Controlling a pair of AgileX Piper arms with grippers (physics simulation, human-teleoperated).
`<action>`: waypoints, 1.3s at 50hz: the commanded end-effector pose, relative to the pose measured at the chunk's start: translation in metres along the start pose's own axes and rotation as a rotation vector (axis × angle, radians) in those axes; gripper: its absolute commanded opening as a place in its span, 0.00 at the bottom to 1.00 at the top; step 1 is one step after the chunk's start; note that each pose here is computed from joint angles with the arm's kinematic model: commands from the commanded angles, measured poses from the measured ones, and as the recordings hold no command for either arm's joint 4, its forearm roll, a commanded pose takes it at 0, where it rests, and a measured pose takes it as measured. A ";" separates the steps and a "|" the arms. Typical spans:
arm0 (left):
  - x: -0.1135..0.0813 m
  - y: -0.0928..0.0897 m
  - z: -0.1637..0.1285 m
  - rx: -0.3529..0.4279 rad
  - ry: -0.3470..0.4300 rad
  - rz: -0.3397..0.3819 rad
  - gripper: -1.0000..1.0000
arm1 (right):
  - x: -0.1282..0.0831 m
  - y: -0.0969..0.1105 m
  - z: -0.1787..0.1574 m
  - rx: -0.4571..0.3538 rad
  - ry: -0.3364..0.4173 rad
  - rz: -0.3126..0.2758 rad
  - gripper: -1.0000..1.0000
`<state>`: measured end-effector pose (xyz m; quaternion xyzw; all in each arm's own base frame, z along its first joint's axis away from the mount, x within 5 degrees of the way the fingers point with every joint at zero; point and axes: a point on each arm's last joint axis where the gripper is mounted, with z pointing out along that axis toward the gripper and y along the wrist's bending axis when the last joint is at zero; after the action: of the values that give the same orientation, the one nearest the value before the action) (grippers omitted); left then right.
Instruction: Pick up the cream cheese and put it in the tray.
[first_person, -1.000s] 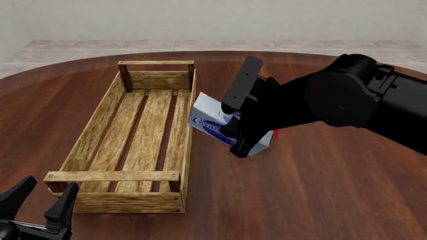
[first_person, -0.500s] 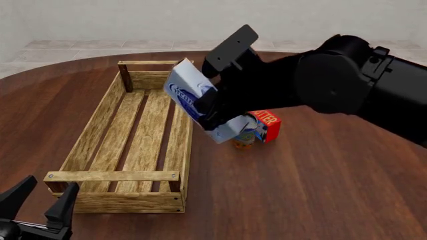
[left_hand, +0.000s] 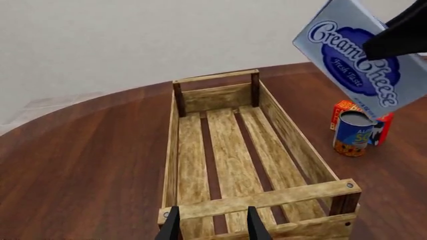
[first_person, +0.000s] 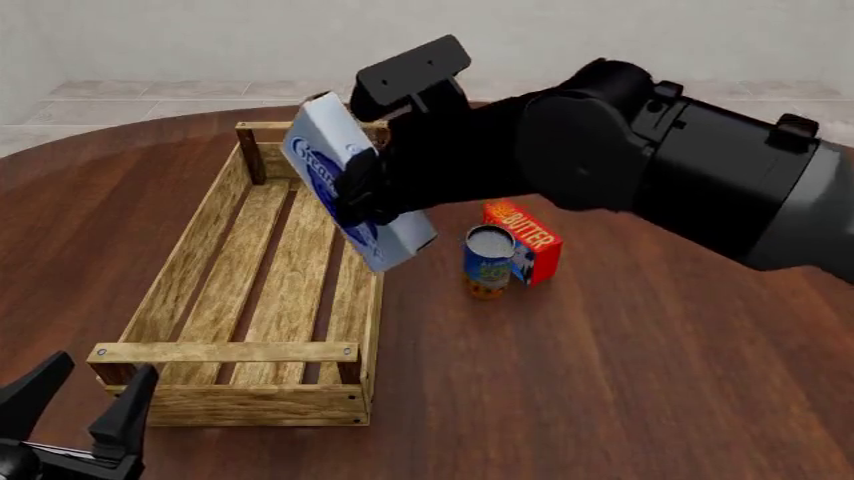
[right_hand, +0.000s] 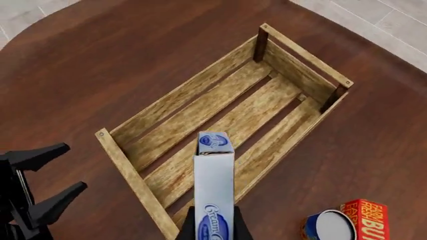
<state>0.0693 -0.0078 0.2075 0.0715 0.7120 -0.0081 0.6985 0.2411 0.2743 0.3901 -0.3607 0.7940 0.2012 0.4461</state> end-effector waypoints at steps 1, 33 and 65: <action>0.000 0.000 0.000 0.000 -0.001 -0.002 1.00 | -0.015 0.012 0.017 -0.028 -0.033 0.048 0.00; -0.001 0.000 -0.007 0.001 -0.032 -0.005 1.00 | 0.001 0.041 0.091 -0.078 0.010 0.003 0.00; -0.001 0.000 -0.008 0.003 -0.039 -0.012 1.00 | 0.021 0.025 0.144 -0.043 0.064 -0.015 0.00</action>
<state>0.0615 -0.0073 0.2085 0.0698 0.6994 -0.0134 0.7112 0.2878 0.3699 0.3054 -0.3885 0.7975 0.2034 0.4144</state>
